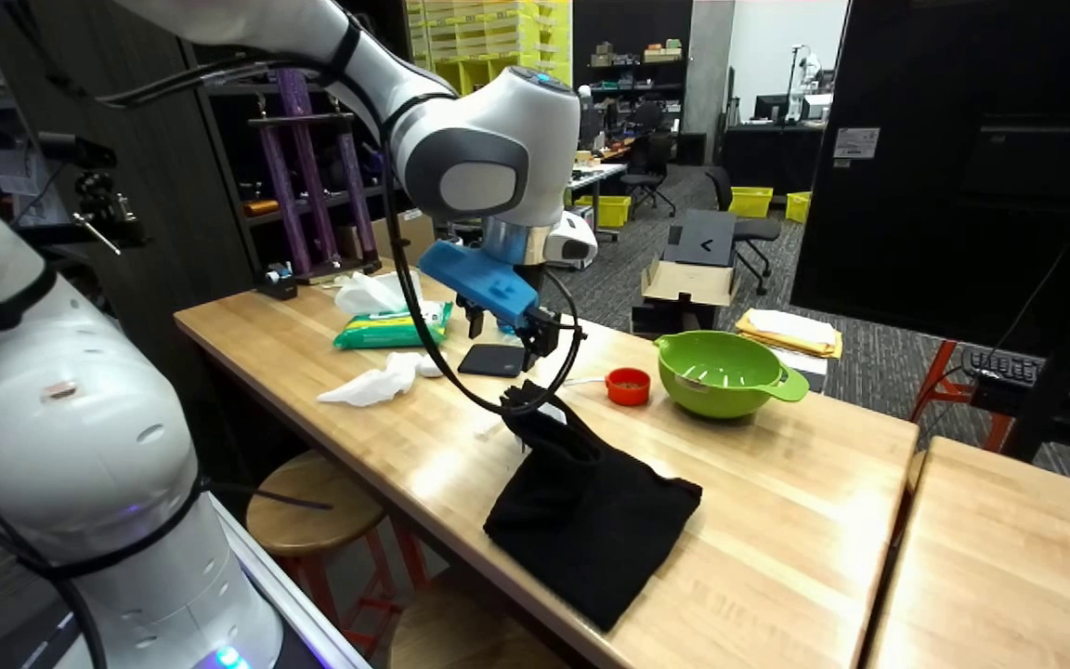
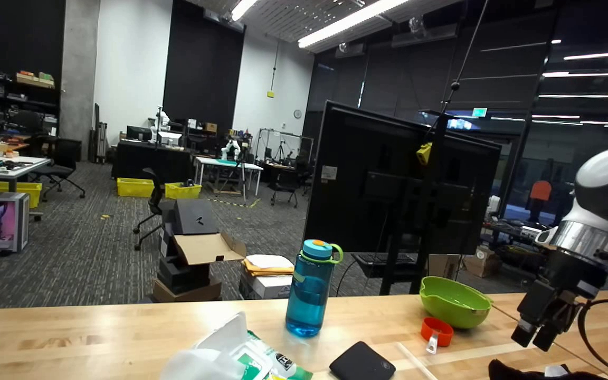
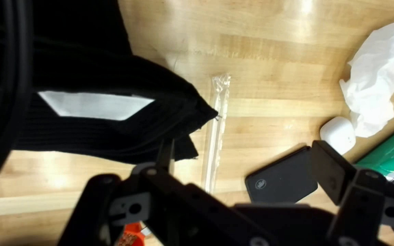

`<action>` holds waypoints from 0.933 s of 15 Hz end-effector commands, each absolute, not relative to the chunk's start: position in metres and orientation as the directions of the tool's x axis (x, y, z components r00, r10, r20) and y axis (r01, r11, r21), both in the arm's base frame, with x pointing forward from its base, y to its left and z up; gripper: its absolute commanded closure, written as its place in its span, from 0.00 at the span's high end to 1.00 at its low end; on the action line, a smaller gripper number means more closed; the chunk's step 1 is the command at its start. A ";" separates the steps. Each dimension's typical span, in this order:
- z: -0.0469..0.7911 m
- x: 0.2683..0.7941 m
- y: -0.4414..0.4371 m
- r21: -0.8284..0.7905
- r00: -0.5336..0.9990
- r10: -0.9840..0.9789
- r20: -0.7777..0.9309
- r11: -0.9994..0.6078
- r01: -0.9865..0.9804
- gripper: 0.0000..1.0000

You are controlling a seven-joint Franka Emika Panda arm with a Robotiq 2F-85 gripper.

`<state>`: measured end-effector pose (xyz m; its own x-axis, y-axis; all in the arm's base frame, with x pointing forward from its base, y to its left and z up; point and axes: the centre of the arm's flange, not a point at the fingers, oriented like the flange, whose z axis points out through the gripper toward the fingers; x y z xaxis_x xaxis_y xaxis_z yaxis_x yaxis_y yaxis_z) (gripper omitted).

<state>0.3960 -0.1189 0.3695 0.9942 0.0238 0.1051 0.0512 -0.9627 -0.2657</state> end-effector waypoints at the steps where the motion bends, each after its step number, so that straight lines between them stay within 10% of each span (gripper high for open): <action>1: 0.392 0.385 -0.155 -0.237 0.986 0.022 0.163 -0.970 0.061 1.00; 14: 0.399 0.331 -0.268 -0.251 0.977 0.032 0.211 -0.964 0.085 1.00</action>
